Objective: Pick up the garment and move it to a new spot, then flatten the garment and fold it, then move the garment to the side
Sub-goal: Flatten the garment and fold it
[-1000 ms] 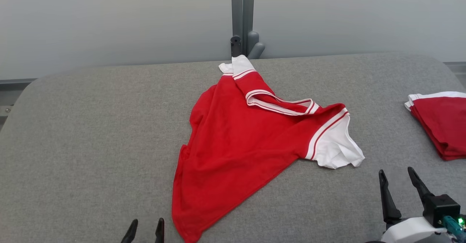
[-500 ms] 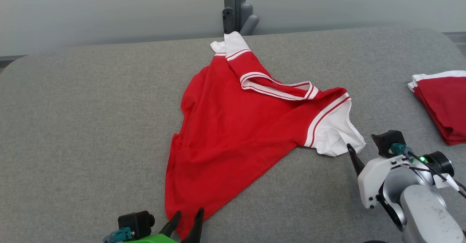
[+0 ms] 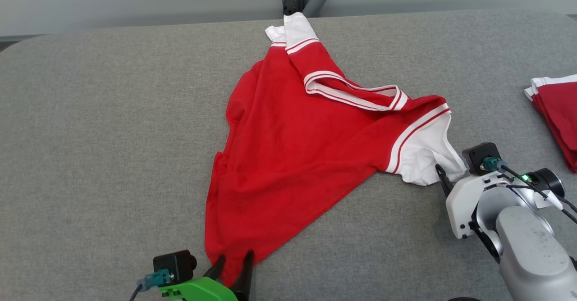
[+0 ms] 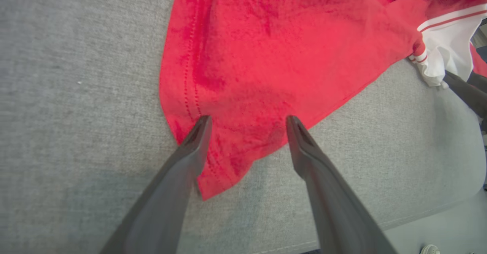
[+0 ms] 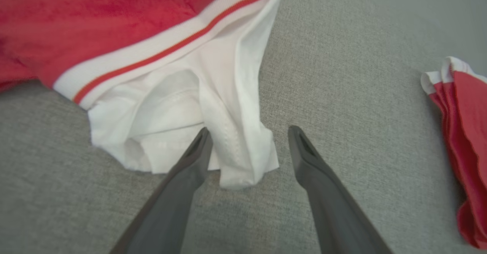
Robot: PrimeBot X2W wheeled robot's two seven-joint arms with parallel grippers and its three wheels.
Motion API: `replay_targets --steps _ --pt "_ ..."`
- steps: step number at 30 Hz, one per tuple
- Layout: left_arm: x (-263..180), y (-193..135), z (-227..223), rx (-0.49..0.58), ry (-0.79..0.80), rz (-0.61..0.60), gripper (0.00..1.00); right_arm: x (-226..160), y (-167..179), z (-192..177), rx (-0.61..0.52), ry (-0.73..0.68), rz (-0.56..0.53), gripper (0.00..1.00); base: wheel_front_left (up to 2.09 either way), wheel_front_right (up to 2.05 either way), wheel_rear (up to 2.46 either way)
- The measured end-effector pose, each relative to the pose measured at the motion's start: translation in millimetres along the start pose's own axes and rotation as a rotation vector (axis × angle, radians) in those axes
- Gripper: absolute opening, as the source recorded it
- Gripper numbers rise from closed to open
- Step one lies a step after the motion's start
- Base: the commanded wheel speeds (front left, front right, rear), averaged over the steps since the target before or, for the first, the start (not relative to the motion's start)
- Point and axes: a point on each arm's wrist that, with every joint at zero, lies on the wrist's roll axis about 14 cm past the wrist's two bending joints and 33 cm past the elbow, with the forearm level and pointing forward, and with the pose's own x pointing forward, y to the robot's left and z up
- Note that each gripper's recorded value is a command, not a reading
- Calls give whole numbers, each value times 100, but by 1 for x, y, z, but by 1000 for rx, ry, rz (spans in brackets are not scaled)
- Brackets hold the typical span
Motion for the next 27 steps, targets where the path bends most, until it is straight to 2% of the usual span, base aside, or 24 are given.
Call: replay_targets --steps 8,11,23,24,25,26,27 --pt "-8 18 6 20 -28 83 100 7 1 -4 -8 9 10 100 0 0 0" --pt "-14 27 -2 -16 -6 118 100 9 4 -6 -9 13 19 100 0 0 0" --pt "-2 11 -17 -81 63 55 100 18 14 -3 -34 18 58 100 0 0 0" --pt "0 11 -19 -76 71 50 100 18 15 -3 -34 22 62 96 0 0 0" --pt "2 10 -19 -79 77 41 100 19 15 -3 -34 23 65 64 0 0 0" --pt "4 9 -20 -92 80 30 38 19 14 -4 -26 20 63 15 0 0 0" --pt "6 8 -20 -102 80 22 0 19 13 -5 -15 25 62 0 0 0 0"
